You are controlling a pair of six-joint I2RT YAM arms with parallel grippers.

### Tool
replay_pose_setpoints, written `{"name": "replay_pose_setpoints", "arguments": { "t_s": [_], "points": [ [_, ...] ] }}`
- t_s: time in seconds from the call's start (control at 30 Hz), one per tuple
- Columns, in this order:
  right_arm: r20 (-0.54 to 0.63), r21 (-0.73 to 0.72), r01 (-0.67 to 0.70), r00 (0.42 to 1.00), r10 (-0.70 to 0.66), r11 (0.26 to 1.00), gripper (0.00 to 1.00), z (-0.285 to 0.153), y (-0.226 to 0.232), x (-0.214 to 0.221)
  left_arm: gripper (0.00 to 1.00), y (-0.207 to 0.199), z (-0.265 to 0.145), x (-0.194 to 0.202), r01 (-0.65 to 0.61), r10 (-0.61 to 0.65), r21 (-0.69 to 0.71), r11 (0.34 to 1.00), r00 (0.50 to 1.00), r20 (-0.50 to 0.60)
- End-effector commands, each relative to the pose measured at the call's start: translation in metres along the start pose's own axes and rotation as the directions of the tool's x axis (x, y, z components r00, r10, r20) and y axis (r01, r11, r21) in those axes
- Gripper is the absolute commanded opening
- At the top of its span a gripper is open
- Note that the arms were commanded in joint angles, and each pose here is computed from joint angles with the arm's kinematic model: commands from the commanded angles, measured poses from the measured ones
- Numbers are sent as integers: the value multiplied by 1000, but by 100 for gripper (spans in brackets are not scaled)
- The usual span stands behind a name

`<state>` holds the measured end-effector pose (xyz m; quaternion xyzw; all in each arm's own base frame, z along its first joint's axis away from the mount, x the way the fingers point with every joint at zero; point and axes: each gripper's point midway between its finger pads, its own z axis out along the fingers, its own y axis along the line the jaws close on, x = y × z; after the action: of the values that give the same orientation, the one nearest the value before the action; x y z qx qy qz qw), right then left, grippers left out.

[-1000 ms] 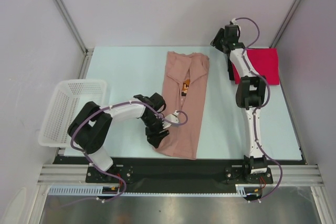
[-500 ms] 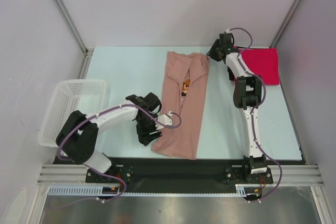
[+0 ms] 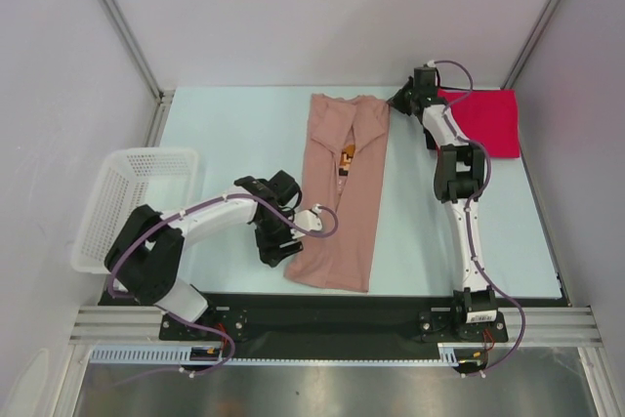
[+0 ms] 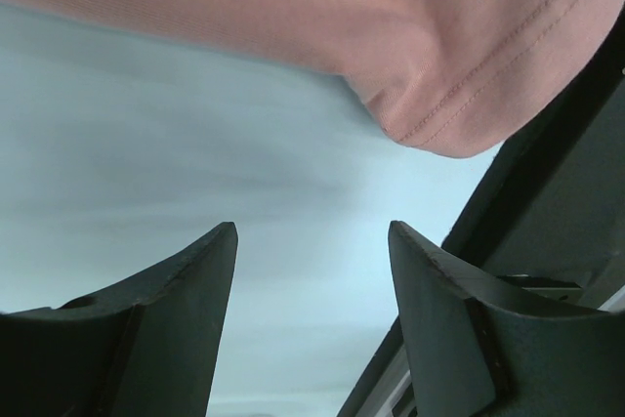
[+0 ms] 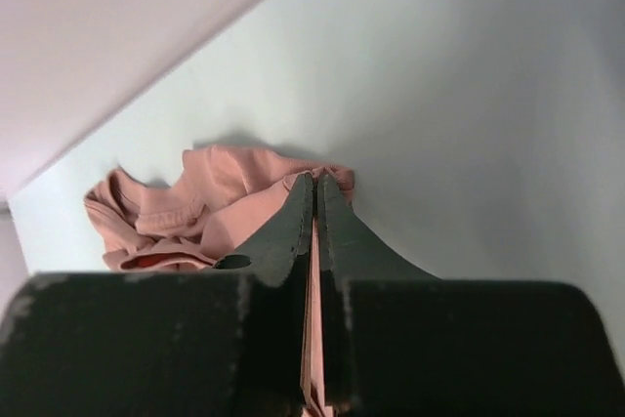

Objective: Fold and stack the t-shirts
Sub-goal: Fold the tshirt

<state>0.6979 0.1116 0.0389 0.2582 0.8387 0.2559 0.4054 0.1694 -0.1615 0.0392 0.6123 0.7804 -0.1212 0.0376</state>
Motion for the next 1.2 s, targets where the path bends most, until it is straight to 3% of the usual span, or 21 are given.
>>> {"name": "replay_pose_setpoints", "arguments": {
  "t_s": [0.0, 0.17, 0.23, 0.27, 0.37, 0.4, 0.53, 0.57, 0.73, 0.77, 0.8, 0.83, 0.97, 1.0, 1.03, 1.1, 1.17],
  "points": [
    [116, -92, -19, 993, 29, 996, 0, 8, 22, -31, 69, 8, 2, -10, 4, -4, -17, 1000, 1000, 28],
    [172, -138, 1, 985, 24, 990, 3, 11, 37, -39, 69, 14, 0, -23, -7, 8, -28, 1000, 998, 60],
    [193, -147, 21, 981, 7, 989, 21, 7, 43, -48, 69, 14, -1, -26, -7, 9, -24, 1000, 997, 73],
    [191, -137, 31, 981, -4, 990, 43, 3, 45, -50, 69, 14, -1, -27, -10, 12, -25, 1000, 997, 79],
    [209, -124, 84, 976, -57, 989, 66, -21, 61, -66, 69, 15, -1, -29, -9, 13, -35, 999, 996, 92],
    [211, -118, 95, 975, -68, 988, 68, -28, 64, -69, 69, 15, -2, -30, -10, 14, -39, 999, 995, 100],
    [198, -59, 134, 973, -120, 989, 73, -75, 77, -79, 69, 16, -6, -34, -14, 21, -56, 998, 992, 128],
    [196, -47, 140, 972, -128, 989, 73, -105, 91, -88, 69, 17, -7, -36, -18, 27, -61, 998, 990, 139],
    [100, 29, 212, 972, -213, 977, 72, -190, 98, -40, 69, 18, -11, -41, -32, 51, -101, 994, 979, 196],
    [5, 86, 223, 975, -224, 971, 72, -191, 64, 4, 70, 19, -10, -44, -35, 58, -108, 993, 974, 218],
    [45, 53, 231, 971, -234, 971, 73, -230, 82, -1, 70, 18, -11, -47, -39, 65, -112, 993, 969, 238],
    [6, 54, 243, 970, -243, 969, 73, -242, 77, 22, 70, 18, -12, -50, -42, 70, -116, 992, 964, 256],
    [-119, 111, 253, 964, -240, 961, 73, -306, 37, 97, 70, 13, -17, -63, -72, 112, -126, 989, 930, 349],
    [-202, 151, 262, 952, -230, 953, 73, -316, 8, 134, 70, 12, -18, -63, -76, 116, -125, 989, 926, 359],
    [-198, 129, 257, 953, -229, 958, 73, -336, 12, 142, 70, 10, -18, -64, -80, 119, -119, 990, 921, 371],
    [-332, 158, 275, 919, -211, 948, 72, -360, -18, 202, 70, 6, -15, -61, -82, 120, -116, 990, 919, 376],
    [-396, 141, 292, 893, -216, 946, 70, -392, -24, 236, 70, 2, -13, -58, -86, 121, -107, 990, 917, 379]
  ]
}}
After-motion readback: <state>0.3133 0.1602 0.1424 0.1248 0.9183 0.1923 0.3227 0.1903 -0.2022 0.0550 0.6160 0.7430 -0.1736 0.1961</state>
